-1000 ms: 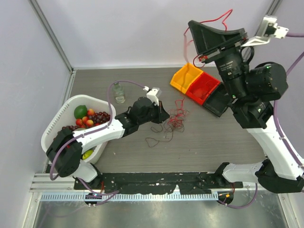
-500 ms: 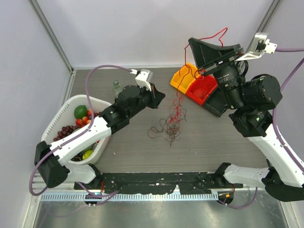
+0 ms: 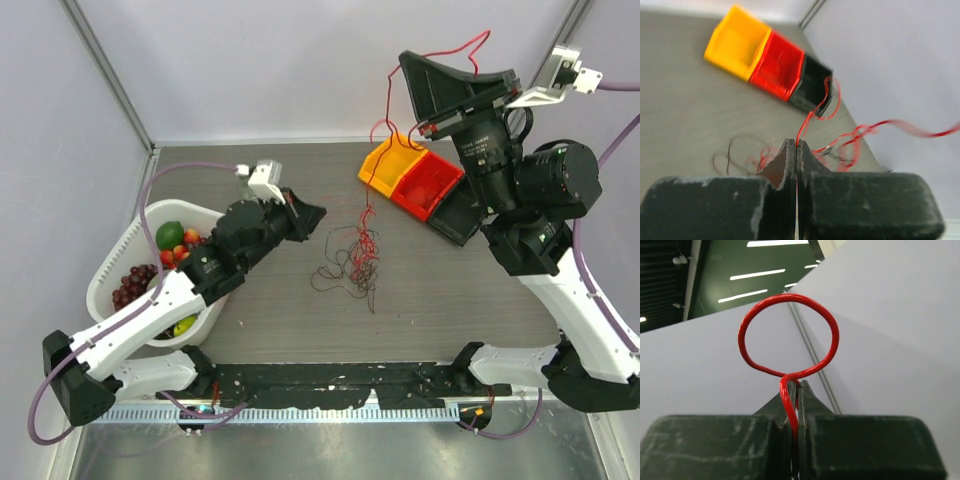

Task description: Untangle the cables

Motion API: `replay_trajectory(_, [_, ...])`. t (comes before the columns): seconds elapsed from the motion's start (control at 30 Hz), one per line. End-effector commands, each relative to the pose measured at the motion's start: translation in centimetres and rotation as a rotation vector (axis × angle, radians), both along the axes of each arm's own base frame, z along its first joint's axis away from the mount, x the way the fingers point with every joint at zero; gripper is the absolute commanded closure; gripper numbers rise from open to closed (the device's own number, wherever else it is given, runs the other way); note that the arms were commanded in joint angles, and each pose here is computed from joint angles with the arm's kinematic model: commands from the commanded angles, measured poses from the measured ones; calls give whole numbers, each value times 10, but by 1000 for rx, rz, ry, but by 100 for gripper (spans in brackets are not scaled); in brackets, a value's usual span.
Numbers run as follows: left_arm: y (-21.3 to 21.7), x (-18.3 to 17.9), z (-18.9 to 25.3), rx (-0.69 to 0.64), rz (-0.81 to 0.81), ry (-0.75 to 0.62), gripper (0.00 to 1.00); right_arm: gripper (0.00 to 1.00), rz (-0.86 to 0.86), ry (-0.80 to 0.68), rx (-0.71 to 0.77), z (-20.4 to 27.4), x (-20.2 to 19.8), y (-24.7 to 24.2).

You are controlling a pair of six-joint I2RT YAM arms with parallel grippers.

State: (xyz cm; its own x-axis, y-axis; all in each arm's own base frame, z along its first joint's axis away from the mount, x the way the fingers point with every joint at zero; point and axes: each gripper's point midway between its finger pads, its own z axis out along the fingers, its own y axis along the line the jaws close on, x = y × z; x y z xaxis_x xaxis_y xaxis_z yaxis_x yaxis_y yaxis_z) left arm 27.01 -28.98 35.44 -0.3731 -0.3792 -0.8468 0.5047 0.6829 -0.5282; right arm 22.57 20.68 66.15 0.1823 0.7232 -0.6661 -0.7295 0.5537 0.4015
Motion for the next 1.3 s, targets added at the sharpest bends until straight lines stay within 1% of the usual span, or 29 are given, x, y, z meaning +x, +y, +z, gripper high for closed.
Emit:
replay_trajectory(0.0, [5, 2, -95, -55, 99, 268, 100, 99, 93, -117, 108, 53, -22, -2])
replay_trajectory(0.03, [3, 3, -106, -59, 102, 281, 100, 99, 112, -116, 104, 53, -19, 6])
replay_trajectory(0.07, [5, 4, -122, -41, 116, 317, 100, 99, 132, -126, 124, 61, -24, 4])
replay_trajectory(0.1, [6, 5, -141, -18, 134, 363, 100, 99, 140, -125, 118, 60, -21, 10])
replay_trajectory(0.2, [7, 5, -179, 18, 140, 427, 100, 99, 154, -144, 139, 75, -28, 5])
replay_trajectory(0.27, [8, 3, -202, 42, 141, 445, 100, 99, 152, -164, 148, 83, -34, -1])
replay_trajectory(0.37, [20, 1, -231, 121, 175, 478, 100, 99, 139, -180, 149, 89, -40, -8])
replay_trajectory(0.43, [23, -3, -239, 150, 168, 483, 100, 99, 118, -188, 133, 89, -42, -13])
replay_trajectory(0.57, [23, -11, -226, 188, 106, 453, 99, 99, 87, -163, 97, 72, -39, -15])
replay_trajectory(0.6, [23, -14, -215, 187, 80, 435, 90, 99, 82, -137, 75, 60, -32, -9])
replay_trajectory(0.63, [19, -19, -201, 165, 35, 406, 76, 99, 84, -139, 73, 58, -35, -11])
replay_trajectory(0.67, [15, -23, -186, 127, -8, 357, 56, 99, 82, -116, 50, 46, -29, -6])
replay_trajectory(0.7, [12, -29, -166, 62, -55, 296, 41, 100, 86, -120, 47, 45, -33, -8])
replay_trajectory(0.73, [9, -33, -137, -31, -91, 206, 17, 99, 89, -104, 24, 35, -28, -2])
replay_trajectory(0.77, [13, -38, -127, -77, -102, 162, 1, 99, 98, -105, 10, 31, -29, 1])
replay_trajectory(0.8, [15, -40, -107, -118, -108, 105, 0, 99, 97, -92, -8, 24, -25, 4])
replay_trajectory(0.93, [5, -54, -51, -152, -220, -59, 0, 99, 104, -66, -46, 5, -20, 12])
replay_trajectory(1.0, [-9, -57, -33, -146, -277, -116, 0, 99, 115, -60, -57, 0, -19, 17])
replay_trajectory(1.1, [-36, -57, -16, -111, -310, -189, 0, 99, 136, -56, -63, -4, -17, 23])
replay_trajectory(1.17, [-56, -52, -12, -73, -294, -239, 0, 99, 147, -56, -59, -3, -17, 25])
replay_trajectory(1.23, [-63, -36, -5, -54, -227, -280, 0, 99, 153, -54, -49, -1, -17, 26])
replay_trajectory(1.27, [-65, -28, -6, -48, -198, -291, 3, 99, 155, -54, -46, 0, -17, 26])
